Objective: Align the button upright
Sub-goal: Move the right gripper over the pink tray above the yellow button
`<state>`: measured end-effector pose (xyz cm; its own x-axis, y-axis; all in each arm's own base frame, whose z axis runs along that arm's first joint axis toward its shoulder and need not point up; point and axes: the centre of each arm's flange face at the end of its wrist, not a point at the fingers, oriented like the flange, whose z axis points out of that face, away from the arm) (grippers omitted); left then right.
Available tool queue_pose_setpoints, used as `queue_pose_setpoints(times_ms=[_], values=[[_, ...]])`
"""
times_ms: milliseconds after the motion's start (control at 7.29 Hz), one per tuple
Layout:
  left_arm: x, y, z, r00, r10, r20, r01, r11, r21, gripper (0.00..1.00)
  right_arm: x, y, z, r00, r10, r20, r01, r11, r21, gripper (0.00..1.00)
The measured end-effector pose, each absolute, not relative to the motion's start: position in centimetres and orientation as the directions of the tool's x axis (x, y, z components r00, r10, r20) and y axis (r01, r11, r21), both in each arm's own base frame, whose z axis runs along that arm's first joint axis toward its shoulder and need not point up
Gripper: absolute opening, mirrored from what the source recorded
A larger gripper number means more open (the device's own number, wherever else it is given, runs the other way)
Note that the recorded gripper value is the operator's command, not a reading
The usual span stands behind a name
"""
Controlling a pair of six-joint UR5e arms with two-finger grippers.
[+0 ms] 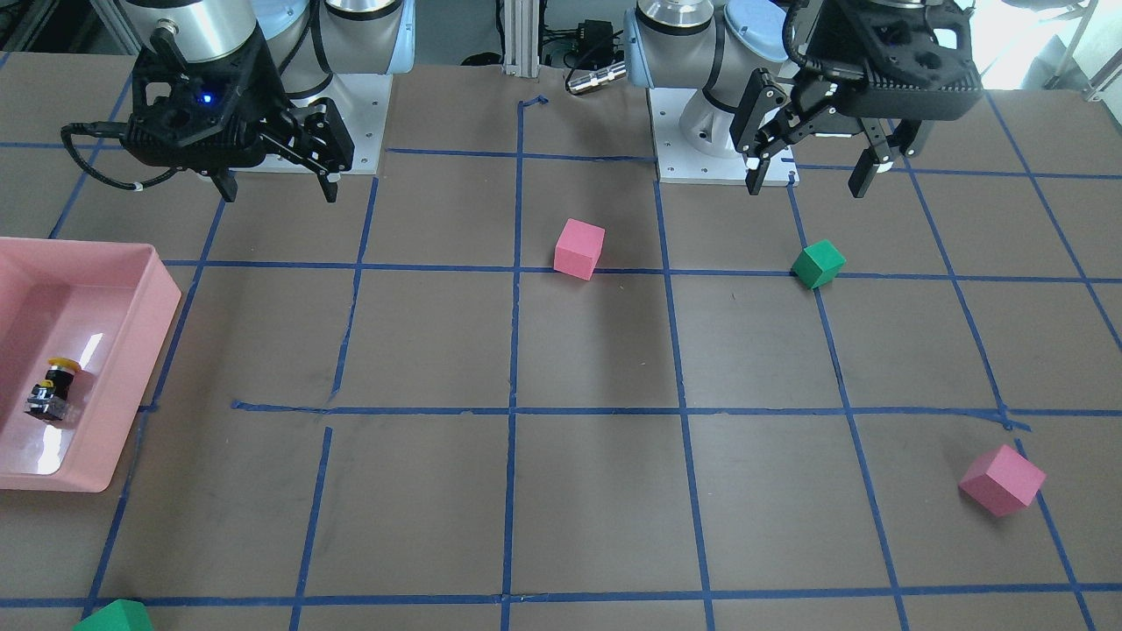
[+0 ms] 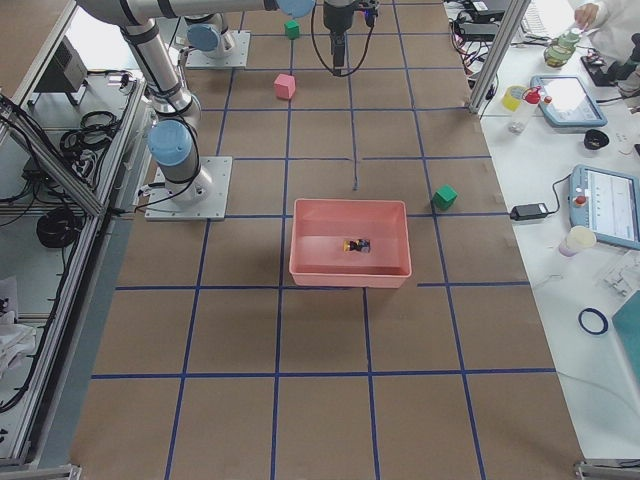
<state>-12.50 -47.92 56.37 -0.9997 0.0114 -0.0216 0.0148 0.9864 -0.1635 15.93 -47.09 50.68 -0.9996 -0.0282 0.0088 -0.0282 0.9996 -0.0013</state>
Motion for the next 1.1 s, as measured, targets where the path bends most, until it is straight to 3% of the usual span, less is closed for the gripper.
queue_pose_setpoints(times_ms=[686,1098], values=[[-12.5,-48.1,56.1,-1.0,0.012,-0.018,0.015,0.987,-0.161,1.0,12.6,-49.5,49.8,-1.0,-0.005,0.01,-0.005,1.0,0.001,1.0],[-12.6,-48.1,56.1,-1.0,0.013,-0.017,0.015,0.987,-0.16,1.0,-2.7,-54.2,45.8,-1.0,-0.004,0.006,-0.004,1.0,0.027,1.0]])
